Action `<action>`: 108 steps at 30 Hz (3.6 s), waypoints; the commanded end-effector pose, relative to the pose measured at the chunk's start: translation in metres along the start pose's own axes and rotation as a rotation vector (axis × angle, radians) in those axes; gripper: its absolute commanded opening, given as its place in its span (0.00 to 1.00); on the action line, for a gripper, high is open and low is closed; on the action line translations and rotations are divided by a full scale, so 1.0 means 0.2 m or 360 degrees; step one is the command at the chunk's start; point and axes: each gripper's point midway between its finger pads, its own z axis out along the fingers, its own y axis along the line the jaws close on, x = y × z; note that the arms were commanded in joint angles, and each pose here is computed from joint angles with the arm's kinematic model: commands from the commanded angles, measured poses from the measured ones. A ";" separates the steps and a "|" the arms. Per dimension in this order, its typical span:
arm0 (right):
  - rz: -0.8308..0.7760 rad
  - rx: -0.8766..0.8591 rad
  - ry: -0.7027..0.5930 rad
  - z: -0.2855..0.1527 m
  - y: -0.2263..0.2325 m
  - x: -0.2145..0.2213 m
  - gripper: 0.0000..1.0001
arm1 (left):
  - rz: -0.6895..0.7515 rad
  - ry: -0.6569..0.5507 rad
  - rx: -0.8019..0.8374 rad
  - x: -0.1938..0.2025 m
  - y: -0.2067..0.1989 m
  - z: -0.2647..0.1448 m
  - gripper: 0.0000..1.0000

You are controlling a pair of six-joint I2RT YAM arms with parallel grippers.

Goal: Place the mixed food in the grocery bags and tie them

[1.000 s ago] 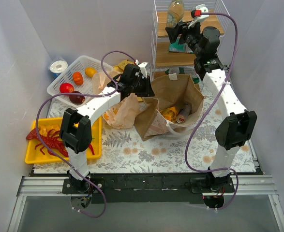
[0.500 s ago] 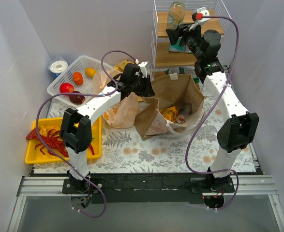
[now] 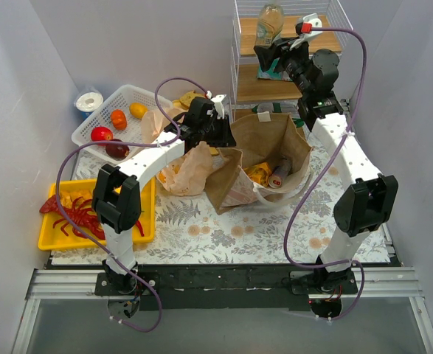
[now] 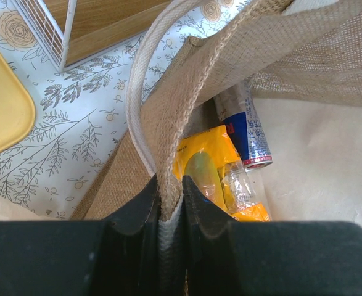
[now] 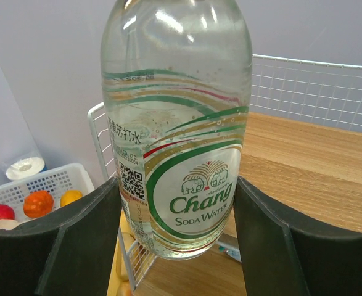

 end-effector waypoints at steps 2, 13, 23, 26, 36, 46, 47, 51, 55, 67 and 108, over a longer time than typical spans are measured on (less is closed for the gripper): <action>-0.0126 -0.0040 -0.0558 -0.14 0.10 -0.67 0.01 | 0.0021 -0.0137 0.0038 -0.15 -0.04 -0.02 0.00; -0.0136 -0.0045 -0.0586 -0.18 0.11 -0.71 0.01 | 0.0021 -0.0143 0.0041 -0.16 -0.05 -0.02 0.00; -0.0143 -0.0055 -0.0594 -0.24 0.14 -0.73 0.01 | 0.0017 -0.0135 0.0043 -0.15 -0.04 -0.01 0.00; -0.0143 -0.0059 -0.0605 -0.29 0.16 -0.75 0.01 | 0.0015 -0.0137 0.0044 -0.15 -0.04 -0.01 0.00; -0.0122 -0.0001 -0.0490 -0.51 0.16 -0.55 0.01 | -0.0005 -0.0141 0.0063 -0.15 -0.05 -0.01 0.00; -0.0038 0.0004 -0.0319 -0.69 0.23 -0.32 0.01 | -0.0039 -0.0107 0.0073 -0.11 -0.04 0.02 0.00; -0.0019 0.0007 -0.0260 -0.71 0.23 -0.24 0.01 | -0.0040 -0.0099 0.0074 -0.10 -0.04 0.02 0.00; 0.0028 0.0031 -0.0122 -0.80 0.26 -0.07 0.01 | -0.0021 -0.0065 0.0076 -0.07 -0.03 0.02 0.00; 0.0089 0.0008 0.0013 -0.90 0.33 0.12 0.01 | 0.0000 -0.0014 0.0054 -0.03 -0.01 0.02 0.00; 0.0193 0.0135 0.0484 -1.14 0.33 0.70 0.01 | 0.0077 -0.0023 0.0065 -0.02 -0.03 -0.07 0.00; -0.0091 0.0415 0.1437 -1.27 0.13 0.66 0.86 | 0.0205 -0.0117 0.0040 0.06 0.00 -0.22 0.00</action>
